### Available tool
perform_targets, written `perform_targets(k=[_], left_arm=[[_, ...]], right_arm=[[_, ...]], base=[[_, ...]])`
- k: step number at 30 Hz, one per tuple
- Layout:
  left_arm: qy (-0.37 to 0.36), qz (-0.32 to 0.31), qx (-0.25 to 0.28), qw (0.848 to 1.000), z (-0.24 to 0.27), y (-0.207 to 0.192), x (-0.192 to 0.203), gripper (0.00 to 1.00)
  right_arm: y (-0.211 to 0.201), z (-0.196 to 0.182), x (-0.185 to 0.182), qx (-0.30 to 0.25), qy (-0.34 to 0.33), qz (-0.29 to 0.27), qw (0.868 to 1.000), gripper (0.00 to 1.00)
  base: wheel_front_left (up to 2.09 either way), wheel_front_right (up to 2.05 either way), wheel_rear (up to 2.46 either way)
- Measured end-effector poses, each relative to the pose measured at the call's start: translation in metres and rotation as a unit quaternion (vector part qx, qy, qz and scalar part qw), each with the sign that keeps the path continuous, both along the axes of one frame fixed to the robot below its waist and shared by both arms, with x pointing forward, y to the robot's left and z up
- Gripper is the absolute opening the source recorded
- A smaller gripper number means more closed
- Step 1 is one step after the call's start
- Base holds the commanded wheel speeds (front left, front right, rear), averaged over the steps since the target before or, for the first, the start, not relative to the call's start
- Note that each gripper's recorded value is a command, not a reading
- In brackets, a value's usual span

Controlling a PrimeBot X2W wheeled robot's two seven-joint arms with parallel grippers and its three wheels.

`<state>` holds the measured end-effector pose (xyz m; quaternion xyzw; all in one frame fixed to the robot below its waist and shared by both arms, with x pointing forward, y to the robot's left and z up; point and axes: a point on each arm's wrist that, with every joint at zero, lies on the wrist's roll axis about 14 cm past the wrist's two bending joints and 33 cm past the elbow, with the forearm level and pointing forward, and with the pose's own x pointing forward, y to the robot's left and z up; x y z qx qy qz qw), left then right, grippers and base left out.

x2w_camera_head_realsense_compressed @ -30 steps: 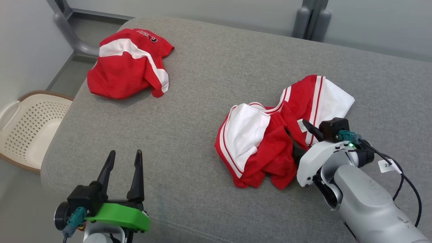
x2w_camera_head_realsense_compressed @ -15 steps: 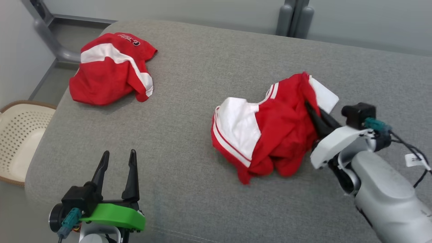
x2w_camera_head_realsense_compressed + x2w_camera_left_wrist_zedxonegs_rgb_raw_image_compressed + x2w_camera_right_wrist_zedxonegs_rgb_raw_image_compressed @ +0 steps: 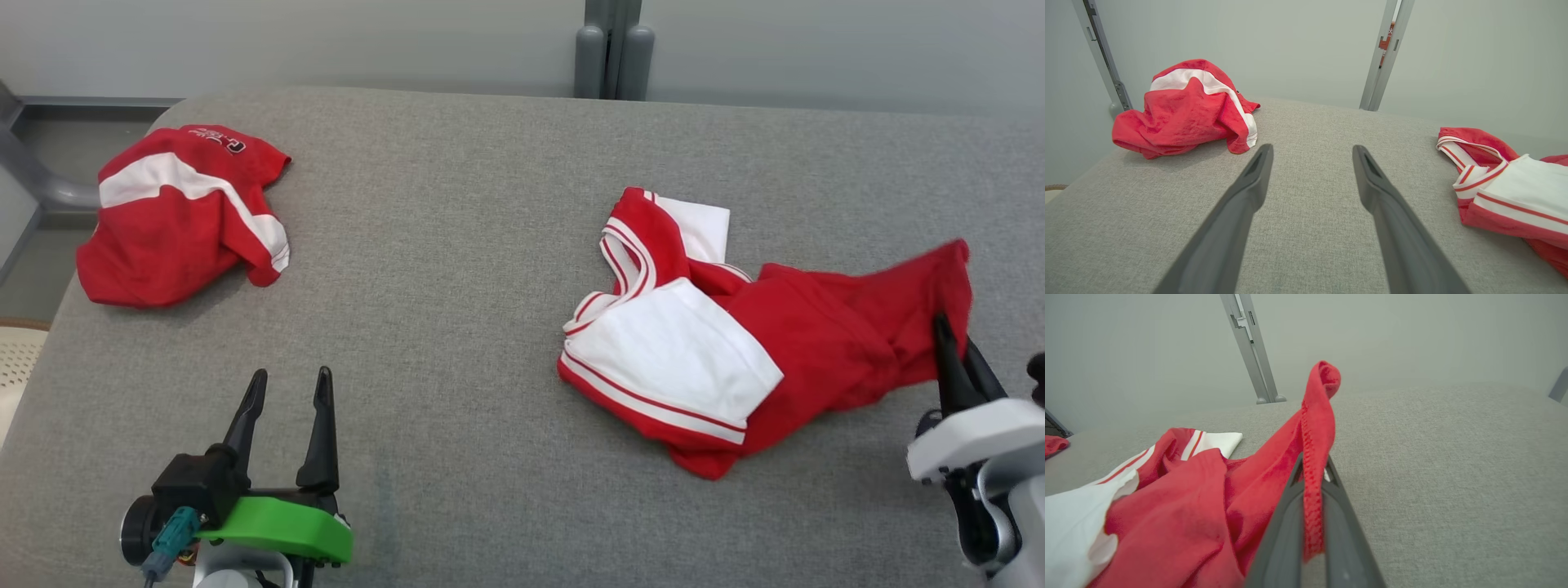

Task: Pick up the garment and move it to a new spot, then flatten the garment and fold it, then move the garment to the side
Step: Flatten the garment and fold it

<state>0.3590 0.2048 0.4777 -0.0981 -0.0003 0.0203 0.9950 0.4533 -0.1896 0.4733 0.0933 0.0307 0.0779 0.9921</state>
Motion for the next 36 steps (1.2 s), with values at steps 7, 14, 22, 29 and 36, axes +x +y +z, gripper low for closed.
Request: perform_targets(k=[7, 14, 22, 29, 36], left_arm=[[-0.002, -0.008, -0.001, 1.000, 0.001, -0.005, 0.001, 1.00], [-0.008, -0.015, 0.002, 1.000, 0.005, -0.008, 0.000, 1.00], [-0.015, -0.021, 0.004, 1.000, 0.009, -0.011, -0.003, 1.00], [-0.013, -0.022, 0.005, 1.000, 0.008, -0.011, -0.004, 1.00], [-0.008, -0.013, 0.004, 1.000, 0.005, -0.006, -0.005, 1.00]], right_arm=[[-0.023, -0.020, -0.024, 0.002, 0.028, -0.048, 0.998, 1.00], [-0.011, 0.038, -0.023, -0.002, -0.069, -0.045, 0.997, 1.00], [0.032, 0.034, -0.050, 0.008, -0.068, 0.005, 0.998, 1.00], [0.073, 0.030, -0.046, -0.011, -0.062, 0.080, 0.995, 1.00], [0.114, 0.027, -0.008, -0.056, -0.032, 0.161, 0.985, 1.00]], base=[[0.00, 0.00, 0.00], [0.00, 0.00, 0.00], [0.00, 0.00, 0.00], [0.00, 0.00, 0.00], [0.00, 0.00, 0.00]])
